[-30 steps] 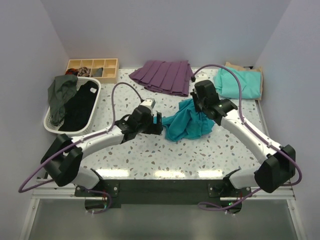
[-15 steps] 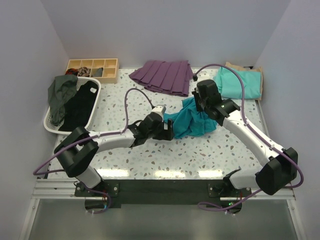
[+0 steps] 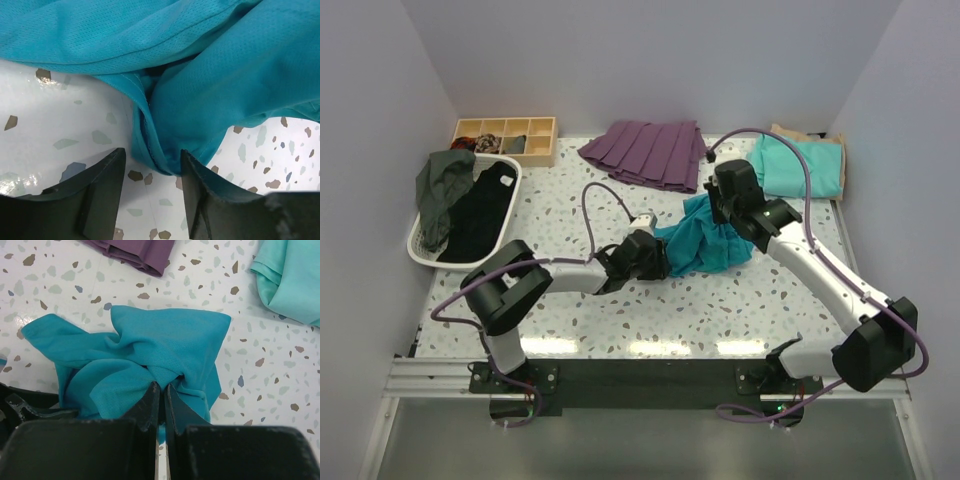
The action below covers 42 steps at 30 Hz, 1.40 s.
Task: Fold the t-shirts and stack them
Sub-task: Flatten out the tshirt
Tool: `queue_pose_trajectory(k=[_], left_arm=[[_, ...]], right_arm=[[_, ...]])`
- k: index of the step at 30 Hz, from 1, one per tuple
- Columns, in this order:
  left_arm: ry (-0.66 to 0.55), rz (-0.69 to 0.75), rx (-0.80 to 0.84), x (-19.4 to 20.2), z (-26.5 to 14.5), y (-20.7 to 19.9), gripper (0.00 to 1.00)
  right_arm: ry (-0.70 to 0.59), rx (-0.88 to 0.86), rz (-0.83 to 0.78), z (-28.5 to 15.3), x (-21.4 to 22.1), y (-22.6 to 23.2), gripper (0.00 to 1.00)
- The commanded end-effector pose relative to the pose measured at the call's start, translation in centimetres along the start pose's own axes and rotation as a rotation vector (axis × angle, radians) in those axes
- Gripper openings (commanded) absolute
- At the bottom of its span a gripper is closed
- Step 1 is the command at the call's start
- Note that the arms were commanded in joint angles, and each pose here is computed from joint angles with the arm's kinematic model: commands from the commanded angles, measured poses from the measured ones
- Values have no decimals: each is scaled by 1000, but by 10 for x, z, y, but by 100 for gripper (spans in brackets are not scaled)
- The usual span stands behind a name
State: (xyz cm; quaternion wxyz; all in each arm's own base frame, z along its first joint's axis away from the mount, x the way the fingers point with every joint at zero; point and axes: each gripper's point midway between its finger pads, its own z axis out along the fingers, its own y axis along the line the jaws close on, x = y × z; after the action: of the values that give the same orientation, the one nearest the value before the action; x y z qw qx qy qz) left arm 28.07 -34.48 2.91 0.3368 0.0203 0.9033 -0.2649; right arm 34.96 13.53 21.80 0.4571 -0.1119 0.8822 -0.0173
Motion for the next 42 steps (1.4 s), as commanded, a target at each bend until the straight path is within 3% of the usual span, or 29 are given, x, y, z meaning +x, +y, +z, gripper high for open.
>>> queue_pose_trajectory(k=[1, 3, 4, 6, 7, 10, 13, 19, 25, 29, 32, 35, 37, 38, 40, 41, 42], left_arm=[[-35, -21, -2, -11, 10, -10, 45], [-30, -14, -22, -9, 13, -7, 34], [-36, -10, -23, -12, 13, -8, 19], [-39, 0, -53, -14, 13, -3, 2], [-43, 4, -57, -17, 12, -5, 0], [-71, 30, -101, -30, -4, 1, 0], [-184, 56, -149, -66, -47, 4, 0], [-401, 88, -155, -137, -173, 1, 0], [-477, 3, -150, -153, -266, 16, 0], [-547, -93, -222, -152, -324, 50, 0], [-580, -127, -291, -155, -344, 67, 0], [-583, -137, -346, -152, -334, 75, 0], [-551, -120, -400, -143, -316, 82, 0], [-531, -120, -450, -139, -303, 87, 0], [-511, -119, -523, -132, -288, 97, 0], [-491, -119, -565, -127, -276, 101, 0], [-487, -129, -600, -124, -272, 108, 0]], right_arm=[[-70, -6, 30, -13, -17, -3, 0], [-68, -9, 29, -14, -15, -3, 0], [-72, -12, 30, -16, -16, -3, 0], [-69, -11, 31, -17, -14, -4, 0], [-70, -15, 31, -20, -14, -4, 0], [-64, -26, 33, -28, -13, -5, 0], [-70, -29, 50, -45, -12, -10, 0], [-73, -140, 97, -88, -2, -5, 0], [-6, -337, 126, -126, 22, 18, 0], [31, -307, 155, -136, 44, 10, 0], [59, -231, 134, -125, 56, -1, 1], [131, -249, 75, -99, 61, 11, 2], [180, -309, 40, -83, 60, 28, 12], [248, -311, 24, -62, 69, 36, 23], [261, -312, 18, -39, 67, 46, 28], [278, -311, 19, -28, 69, 50, 42], [313, -291, 20, -12, 73, 53, 66]])
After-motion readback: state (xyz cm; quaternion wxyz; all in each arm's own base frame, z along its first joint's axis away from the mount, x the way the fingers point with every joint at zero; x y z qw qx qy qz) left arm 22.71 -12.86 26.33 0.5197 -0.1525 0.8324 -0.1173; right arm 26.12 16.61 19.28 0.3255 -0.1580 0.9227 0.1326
